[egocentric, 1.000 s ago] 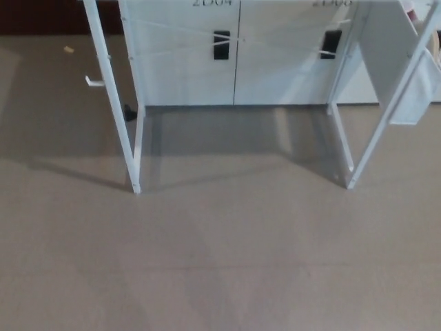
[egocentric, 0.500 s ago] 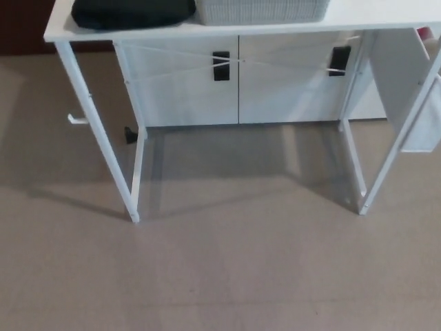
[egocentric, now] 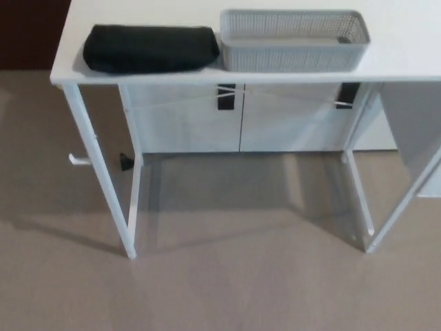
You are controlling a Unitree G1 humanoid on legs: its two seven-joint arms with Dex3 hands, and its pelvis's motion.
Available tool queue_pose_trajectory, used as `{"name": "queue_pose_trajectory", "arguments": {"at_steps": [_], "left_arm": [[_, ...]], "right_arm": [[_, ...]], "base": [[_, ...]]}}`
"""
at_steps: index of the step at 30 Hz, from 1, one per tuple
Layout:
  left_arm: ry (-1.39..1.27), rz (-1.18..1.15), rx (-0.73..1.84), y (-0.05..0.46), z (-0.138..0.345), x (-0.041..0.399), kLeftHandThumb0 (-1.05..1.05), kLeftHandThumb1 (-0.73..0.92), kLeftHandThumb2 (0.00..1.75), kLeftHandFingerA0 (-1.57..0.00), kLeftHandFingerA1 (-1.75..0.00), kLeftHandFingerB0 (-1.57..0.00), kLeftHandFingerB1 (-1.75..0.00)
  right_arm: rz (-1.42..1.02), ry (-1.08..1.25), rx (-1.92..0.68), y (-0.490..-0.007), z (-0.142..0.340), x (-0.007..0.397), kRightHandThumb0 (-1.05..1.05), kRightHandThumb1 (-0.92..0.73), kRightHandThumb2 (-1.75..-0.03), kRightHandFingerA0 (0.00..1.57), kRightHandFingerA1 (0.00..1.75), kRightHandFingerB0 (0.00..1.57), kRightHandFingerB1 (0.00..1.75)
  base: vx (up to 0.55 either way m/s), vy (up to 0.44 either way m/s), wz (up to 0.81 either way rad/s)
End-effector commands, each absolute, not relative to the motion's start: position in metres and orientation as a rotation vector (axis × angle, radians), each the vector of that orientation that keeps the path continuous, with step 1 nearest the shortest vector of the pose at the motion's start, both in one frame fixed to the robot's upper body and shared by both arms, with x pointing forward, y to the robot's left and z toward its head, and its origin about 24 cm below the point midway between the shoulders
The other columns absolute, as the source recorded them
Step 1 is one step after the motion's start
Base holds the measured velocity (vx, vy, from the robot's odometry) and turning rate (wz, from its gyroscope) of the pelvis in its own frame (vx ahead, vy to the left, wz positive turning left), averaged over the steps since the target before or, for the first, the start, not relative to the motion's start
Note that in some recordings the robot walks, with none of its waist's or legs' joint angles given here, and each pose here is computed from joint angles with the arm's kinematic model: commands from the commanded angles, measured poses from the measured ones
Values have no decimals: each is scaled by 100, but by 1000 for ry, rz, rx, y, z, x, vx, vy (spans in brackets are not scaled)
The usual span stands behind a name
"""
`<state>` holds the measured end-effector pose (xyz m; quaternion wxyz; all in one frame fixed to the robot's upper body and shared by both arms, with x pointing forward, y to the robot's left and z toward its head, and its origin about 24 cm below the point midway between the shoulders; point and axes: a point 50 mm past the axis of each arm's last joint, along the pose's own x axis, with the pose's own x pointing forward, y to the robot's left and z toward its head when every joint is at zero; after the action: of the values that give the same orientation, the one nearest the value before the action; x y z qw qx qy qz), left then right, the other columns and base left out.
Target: The robot walk towards a table in front and pick up a black pencil case on the left hand side and put the pencil case into a small container on the right hand side
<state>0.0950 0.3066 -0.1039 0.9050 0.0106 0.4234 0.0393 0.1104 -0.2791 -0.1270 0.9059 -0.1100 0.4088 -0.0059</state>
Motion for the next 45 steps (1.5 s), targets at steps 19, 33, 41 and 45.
{"name": "queue_pose_trajectory", "arguments": {"at_steps": [19,33,41,45], "left_arm": [[913,83,42,309,-106,73,-24,52,55,-30,-41,-27,-32],[954,93,77,312,-111,63,-29,47,59,-51,-49,-28,-36],[936,67,88,312,-109,70,-30,48,59,-52,-49,-25,-35],[937,55,87,312,-108,71,-26,50,55,-49,-48,-27,-32]], "right_arm": [[-34,889,-213,-285,-131,84,-55,-48,-55,89,57,63,48],[-45,940,-207,-283,-136,64,-57,-49,-56,86,53,61,46],[-21,917,-232,-282,-133,71,-63,-39,-81,76,67,57,59],[-30,924,-251,-282,-133,72,-61,-50,-56,83,59,64,46]], "base": [[253,-58,-4],[268,62,4],[208,-143,23],[-30,36,-6]]}}
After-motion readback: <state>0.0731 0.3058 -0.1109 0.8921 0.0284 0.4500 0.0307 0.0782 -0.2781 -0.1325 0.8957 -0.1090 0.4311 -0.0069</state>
